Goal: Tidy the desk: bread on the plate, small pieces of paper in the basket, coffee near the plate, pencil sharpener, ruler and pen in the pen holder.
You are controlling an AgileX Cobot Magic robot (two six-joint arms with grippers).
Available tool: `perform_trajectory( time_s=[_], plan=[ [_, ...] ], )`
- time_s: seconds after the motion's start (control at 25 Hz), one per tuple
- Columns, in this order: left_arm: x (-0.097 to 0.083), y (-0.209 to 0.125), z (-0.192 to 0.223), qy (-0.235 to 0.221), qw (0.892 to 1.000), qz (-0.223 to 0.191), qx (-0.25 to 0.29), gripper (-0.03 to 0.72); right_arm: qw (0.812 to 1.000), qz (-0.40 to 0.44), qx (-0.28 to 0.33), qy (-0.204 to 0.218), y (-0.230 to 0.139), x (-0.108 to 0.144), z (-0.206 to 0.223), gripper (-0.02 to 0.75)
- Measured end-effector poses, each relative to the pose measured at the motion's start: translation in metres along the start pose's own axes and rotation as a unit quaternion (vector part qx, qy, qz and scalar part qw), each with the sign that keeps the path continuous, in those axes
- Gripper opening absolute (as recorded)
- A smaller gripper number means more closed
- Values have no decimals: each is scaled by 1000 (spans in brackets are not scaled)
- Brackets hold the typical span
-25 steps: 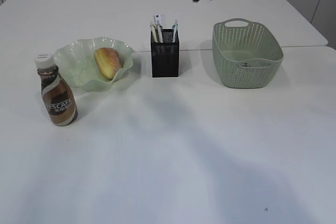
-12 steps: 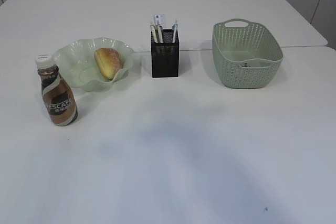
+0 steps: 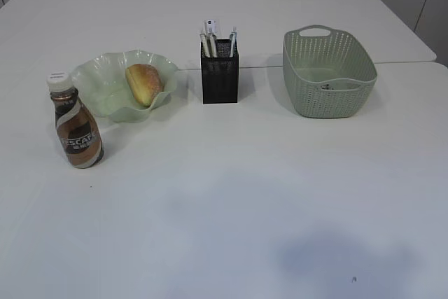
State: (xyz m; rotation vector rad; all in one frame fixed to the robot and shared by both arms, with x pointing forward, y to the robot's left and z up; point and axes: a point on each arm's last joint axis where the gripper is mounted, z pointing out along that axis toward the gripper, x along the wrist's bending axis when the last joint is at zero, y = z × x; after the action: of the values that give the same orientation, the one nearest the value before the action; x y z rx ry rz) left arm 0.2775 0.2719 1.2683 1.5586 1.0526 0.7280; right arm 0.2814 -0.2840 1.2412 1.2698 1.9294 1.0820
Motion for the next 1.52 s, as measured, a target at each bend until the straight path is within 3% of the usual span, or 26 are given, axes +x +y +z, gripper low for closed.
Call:
perform_trajectory(
  time_s=[0.28,0.44,0.52,0.68,0.8,0.96,1.16,1.52],
  plan=[
    [-11,-14,-17,-55,997,36,41,442,998,-40,22,50,-67,10,2,261],
    [-18,-23,-45,-62,996,68,14,442,997,-44,-52,46,-87,9,-15,261],
    [-22,-29,-60,-67,995,76,0,442,991,-43,-123,41,-107,9,-31,261],
    [-27,-41,-82,-68,994,85,-15,442,988,-39,-145,40,-129,9,-32,261],
    [-29,-47,-91,-44,995,87,-29,442,988,-38,-147,32,-147,8,-26,261],
    [-33,-63,-94,-11,996,80,-30,442,992,-39,-122,8,-161,4,-9,261],
    [-35,-89,-87,3,998,59,-15,442,995,-40,-86,7,-172,5,14,261],
    [-20,-171,-39,-4,996,7,90,442,996,-29,-79,3,-181,6,42,260]
  ],
)
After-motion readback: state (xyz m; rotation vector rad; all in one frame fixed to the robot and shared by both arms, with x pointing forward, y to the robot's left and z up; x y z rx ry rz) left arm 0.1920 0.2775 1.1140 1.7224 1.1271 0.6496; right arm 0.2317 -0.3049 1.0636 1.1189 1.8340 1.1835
